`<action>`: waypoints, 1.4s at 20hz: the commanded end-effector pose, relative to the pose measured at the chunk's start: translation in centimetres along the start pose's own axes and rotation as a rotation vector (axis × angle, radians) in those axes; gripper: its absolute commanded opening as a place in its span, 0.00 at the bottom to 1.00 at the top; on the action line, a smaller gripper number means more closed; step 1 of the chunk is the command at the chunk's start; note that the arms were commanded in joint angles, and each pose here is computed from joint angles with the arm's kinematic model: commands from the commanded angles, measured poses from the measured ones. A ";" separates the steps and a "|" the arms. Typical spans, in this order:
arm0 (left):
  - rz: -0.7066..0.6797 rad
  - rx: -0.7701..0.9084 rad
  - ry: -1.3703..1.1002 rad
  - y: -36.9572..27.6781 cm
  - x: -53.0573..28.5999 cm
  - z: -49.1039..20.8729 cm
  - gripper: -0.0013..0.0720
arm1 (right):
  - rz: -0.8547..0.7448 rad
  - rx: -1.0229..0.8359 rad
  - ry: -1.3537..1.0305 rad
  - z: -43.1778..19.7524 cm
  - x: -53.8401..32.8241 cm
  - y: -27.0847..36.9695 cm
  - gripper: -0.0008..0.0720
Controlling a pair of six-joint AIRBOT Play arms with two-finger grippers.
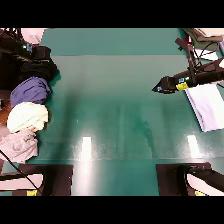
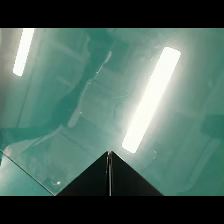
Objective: Fold the shirts.
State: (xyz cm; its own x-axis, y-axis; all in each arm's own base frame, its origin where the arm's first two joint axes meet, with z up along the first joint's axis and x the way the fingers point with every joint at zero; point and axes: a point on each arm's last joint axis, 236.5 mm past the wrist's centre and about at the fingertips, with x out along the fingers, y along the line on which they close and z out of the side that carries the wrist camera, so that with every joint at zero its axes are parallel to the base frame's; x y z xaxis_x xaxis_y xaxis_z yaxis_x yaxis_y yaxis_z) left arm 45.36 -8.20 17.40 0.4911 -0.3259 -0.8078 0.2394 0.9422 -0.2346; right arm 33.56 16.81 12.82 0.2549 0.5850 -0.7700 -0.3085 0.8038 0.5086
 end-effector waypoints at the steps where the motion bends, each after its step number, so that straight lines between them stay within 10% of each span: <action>1: 0.000 0.001 -0.001 0.0 0.0 0.0 0.05 | 0.000 -0.001 -0.008 0.2 0.0 0.0 0.04; 15: 0.012 0.009 -0.067 0.3 -0.1 1.6 0.05 | 0.000 -0.001 -0.007 0.2 0.0 0.0 0.04; 16: 0.030 0.014 -0.105 0.7 -0.2 2.5 0.08 | 0.000 -0.001 -0.006 0.1 0.0 0.0 0.04; 18: 0.134 0.028 -0.184 3.2 -0.2 4.5 0.86 | 0.001 -0.001 0.001 0.0 0.0 0.1 0.04; 28: 0.435 -0.089 -0.067 20.6 12.0 1.8 0.85 | 0.011 -0.001 0.061 -1.5 0.1 0.3 0.04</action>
State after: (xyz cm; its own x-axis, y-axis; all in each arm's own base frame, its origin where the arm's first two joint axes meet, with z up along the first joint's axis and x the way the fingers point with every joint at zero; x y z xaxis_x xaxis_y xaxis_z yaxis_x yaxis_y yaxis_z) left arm 55.99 4.33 7.90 0.6004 0.0557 -0.7978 -0.0371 0.9984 0.0417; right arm 32.58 16.92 12.55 0.2141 0.5863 -0.7813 -0.3121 0.7990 0.5140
